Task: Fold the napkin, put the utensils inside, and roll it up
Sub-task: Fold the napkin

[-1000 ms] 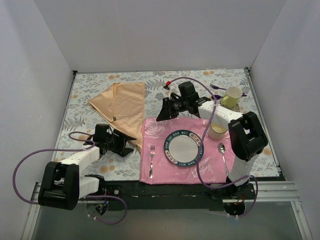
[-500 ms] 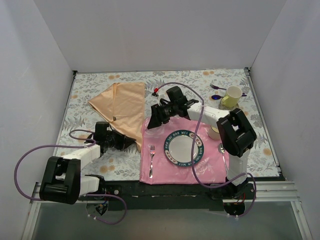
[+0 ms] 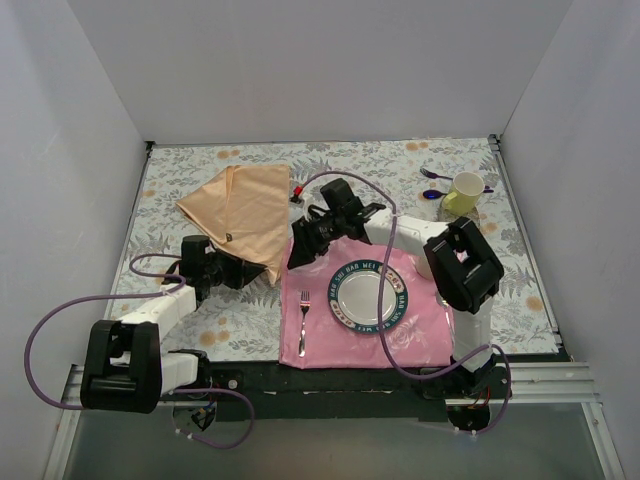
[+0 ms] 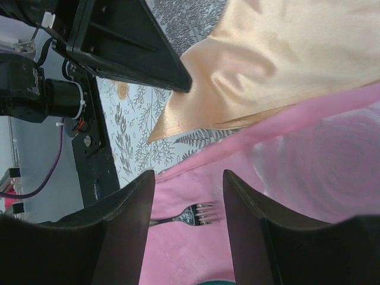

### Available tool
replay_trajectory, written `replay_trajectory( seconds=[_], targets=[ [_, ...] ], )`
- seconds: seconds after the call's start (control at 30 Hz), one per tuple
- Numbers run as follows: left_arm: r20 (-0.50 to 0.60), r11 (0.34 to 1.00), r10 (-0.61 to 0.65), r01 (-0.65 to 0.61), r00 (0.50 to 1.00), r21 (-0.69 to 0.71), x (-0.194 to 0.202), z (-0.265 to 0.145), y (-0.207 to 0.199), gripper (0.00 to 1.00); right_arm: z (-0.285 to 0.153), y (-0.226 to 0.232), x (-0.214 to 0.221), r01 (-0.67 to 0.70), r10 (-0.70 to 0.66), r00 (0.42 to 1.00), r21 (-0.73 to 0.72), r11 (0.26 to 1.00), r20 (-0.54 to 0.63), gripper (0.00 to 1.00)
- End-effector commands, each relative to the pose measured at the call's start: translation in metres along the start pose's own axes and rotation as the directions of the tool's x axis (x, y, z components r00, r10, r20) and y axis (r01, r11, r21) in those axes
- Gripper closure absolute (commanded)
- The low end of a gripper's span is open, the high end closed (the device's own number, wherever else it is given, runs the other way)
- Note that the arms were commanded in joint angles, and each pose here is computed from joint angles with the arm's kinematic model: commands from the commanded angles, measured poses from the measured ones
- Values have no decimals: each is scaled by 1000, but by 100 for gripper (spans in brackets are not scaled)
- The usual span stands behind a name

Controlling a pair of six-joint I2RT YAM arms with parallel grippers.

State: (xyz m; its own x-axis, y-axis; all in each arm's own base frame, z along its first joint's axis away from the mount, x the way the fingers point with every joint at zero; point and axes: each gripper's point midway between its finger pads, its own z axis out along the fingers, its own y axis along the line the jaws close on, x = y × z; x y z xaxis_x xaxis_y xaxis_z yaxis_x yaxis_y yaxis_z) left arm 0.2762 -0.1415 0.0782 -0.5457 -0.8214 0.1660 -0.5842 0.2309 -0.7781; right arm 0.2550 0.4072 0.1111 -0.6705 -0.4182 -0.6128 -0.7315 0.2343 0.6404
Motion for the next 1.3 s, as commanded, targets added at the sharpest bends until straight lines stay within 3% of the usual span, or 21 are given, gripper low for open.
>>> replay_trajectory(
  seconds=[0.0, 0.37, 0.67, 0.87, 1.03, 1.13, 1.17, 1.27],
  targets=[
    [-4, 998, 4, -3, 1000, 63, 0, -7, -24, 100, 23, 26, 3, 76, -77, 997, -73, 994, -7, 43],
    [-12, 996, -2, 3, 1000, 89, 1, -7, -25, 100, 50, 37, 17, 50, -51, 999, -53, 997, -3, 41],
    [-14, 996, -5, 6, 1000, 89, 2, -7, -25, 100, 61, 32, 17, 25, -25, 1000, -38, 999, 7, 53],
    [-15, 997, -6, 7, 1000, 81, 2, -7, -21, 100, 61, 39, 12, 32, -30, 999, -59, 998, 20, 69],
    [-6, 999, -1, 2, 1000, 54, 1, -6, -13, 100, 56, 46, 9, 50, -48, 998, -74, 996, 31, 99],
    [-10, 1000, 17, -17, 1000, -3, 3, -6, 0, 81, 52, 44, 7, 45, -43, 999, -68, 997, 32, 99],
    [-11, 998, 56, -56, 998, -18, 3, -6, 5, 69, 50, 44, 6, 44, -42, 998, -64, 997, 36, 99],
    [-12, 991, 130, -130, 991, -38, 5, -12, 8, 52, 44, 40, 5, 32, -30, 999, -63, 997, 34, 99]
  ],
)
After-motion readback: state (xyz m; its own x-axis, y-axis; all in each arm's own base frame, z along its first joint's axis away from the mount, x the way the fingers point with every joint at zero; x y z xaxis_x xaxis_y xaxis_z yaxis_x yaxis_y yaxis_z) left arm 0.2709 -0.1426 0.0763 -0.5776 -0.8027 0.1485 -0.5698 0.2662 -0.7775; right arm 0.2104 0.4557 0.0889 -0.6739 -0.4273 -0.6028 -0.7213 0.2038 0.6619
